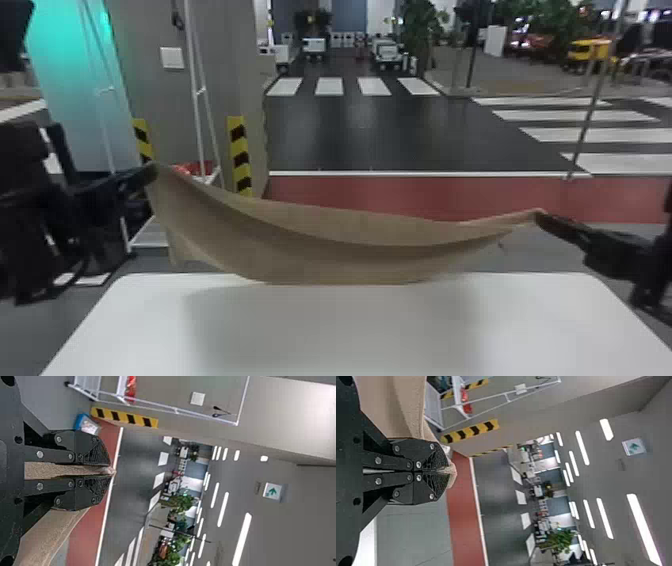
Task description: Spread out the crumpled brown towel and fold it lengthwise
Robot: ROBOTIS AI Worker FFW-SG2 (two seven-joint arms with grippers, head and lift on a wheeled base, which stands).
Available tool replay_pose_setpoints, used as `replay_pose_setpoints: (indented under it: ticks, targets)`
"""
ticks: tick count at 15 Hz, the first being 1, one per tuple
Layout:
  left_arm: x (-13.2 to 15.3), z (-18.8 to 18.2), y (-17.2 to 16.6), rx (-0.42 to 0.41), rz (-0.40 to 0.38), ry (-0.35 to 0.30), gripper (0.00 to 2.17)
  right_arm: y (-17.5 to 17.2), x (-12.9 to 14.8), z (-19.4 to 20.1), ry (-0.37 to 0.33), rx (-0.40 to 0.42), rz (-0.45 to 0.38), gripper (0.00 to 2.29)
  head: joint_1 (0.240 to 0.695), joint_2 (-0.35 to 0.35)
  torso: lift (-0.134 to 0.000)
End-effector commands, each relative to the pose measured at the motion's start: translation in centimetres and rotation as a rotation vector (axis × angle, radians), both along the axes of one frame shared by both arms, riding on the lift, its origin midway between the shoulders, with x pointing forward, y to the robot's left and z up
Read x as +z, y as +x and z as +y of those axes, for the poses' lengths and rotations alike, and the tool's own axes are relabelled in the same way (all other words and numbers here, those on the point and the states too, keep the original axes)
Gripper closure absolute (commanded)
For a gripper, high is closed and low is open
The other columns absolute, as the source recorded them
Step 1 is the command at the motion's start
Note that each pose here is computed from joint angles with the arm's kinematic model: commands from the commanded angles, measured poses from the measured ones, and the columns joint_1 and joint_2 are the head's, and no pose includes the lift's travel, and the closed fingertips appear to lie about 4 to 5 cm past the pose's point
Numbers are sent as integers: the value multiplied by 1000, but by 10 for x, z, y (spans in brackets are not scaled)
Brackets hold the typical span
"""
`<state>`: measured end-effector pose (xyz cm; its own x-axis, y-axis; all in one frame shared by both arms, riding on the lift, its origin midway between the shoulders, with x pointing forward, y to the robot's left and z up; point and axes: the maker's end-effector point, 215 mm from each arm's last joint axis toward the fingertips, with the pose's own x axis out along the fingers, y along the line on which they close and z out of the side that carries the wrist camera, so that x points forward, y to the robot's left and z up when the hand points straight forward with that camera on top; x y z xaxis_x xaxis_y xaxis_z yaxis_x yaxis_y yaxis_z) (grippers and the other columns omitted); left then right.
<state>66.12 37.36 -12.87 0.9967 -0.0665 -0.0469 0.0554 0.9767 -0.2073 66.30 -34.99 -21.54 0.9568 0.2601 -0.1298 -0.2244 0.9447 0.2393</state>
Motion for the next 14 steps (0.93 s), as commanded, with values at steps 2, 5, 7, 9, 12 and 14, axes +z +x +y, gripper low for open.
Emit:
replay_pose_setpoints:
  ticks: [2,5,7,9,12,14]
  targets:
    - [-75,-1,-79,-45,127,6,1028,-84,-59,-27,-41,40,152,1652,458,15,-128]
    - [-128,-33,-137,-126,206,-37,1028,-139,-106,-54,-13,20,239,1652,574,-11,-128]
    - [-154,-43,-164,-138,253,-57,1028,-159,-130,-62,9,6,275,1652,640,-42,-128]
    - [-177,-48,-188,-136,301,-53,1028,-174,-145,-66,28,0,296,1652,695,-77,-128]
    - [-211,-47,-219,-135,393,-73,1028,-191,-144,-76,55,-1,303,1652,695,-109,-128]
    - [-219,-40,-229,-121,413,-69,1028,-210,-141,-69,85,28,337,1652,695,-117,-128]
